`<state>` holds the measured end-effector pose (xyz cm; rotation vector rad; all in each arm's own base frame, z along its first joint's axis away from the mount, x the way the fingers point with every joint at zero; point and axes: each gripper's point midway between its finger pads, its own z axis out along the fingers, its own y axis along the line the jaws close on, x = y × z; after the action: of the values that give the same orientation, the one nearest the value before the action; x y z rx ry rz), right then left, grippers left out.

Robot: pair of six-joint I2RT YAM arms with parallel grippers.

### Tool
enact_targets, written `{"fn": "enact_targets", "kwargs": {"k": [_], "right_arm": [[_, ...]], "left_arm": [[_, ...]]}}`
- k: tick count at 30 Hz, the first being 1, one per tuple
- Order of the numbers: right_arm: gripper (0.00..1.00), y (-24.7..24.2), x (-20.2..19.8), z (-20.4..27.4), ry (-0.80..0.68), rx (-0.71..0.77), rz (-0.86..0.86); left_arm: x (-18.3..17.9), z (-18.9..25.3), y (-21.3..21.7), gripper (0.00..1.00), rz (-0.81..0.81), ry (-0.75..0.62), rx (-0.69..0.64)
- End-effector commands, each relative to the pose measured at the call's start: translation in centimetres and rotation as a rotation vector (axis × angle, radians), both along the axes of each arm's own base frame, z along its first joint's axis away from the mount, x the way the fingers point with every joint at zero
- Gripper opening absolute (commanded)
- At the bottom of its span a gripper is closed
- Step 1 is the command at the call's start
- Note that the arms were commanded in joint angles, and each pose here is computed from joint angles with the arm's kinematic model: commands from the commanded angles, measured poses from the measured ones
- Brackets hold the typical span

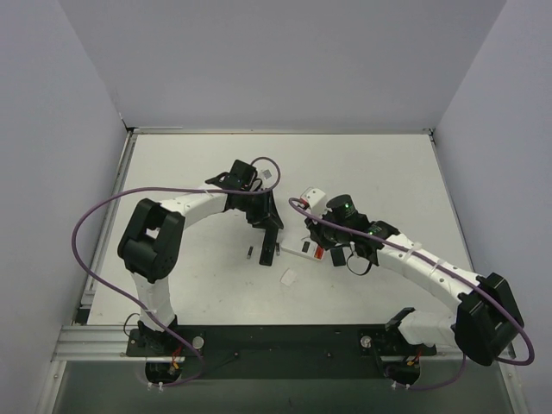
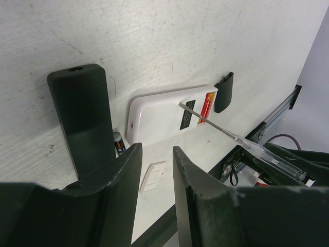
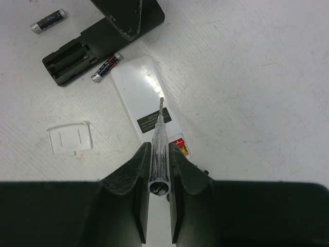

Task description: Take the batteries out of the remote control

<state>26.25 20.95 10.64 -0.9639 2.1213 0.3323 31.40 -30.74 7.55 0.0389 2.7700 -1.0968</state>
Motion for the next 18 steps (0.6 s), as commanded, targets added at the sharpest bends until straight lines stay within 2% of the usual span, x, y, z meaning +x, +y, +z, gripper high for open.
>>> {"fn": "enact_targets", "kwargs": {"k": [1, 3, 7, 12, 18], "right_arm": [[0.0, -0.8, -0.2, 1.1, -0.018, -0.009, -0.036], [0.0, -2.3, 0.6, 2.0, -0.019, -0.036, -0.156], [0.0, -4.1, 0.4, 3.1, 0.012, -0.023, -0.273], [0.0, -5.3, -0.4, 4.1, 0.033, -0.024, -0.326], [0.0, -4.2, -1.3, 4.6, 0.122, 0.036, -0.33]], "left_arm": [[0.3, 2.1, -1.7, 0.4, -0.036, -0.06, -0.069], [0.1, 2.1, -2.2, 0.4, -0.049, -0.061, -0.075], [-0.1, 2.4, -3.6, 0.4, -0.073, -0.065, -0.092], [-0.8, 1.7, -4.7, 0.4, -0.098, -0.045, -0.094], [-1.7, 0.2, -5.3, 0.4, -0.107, -0.012, -0.101]]}}
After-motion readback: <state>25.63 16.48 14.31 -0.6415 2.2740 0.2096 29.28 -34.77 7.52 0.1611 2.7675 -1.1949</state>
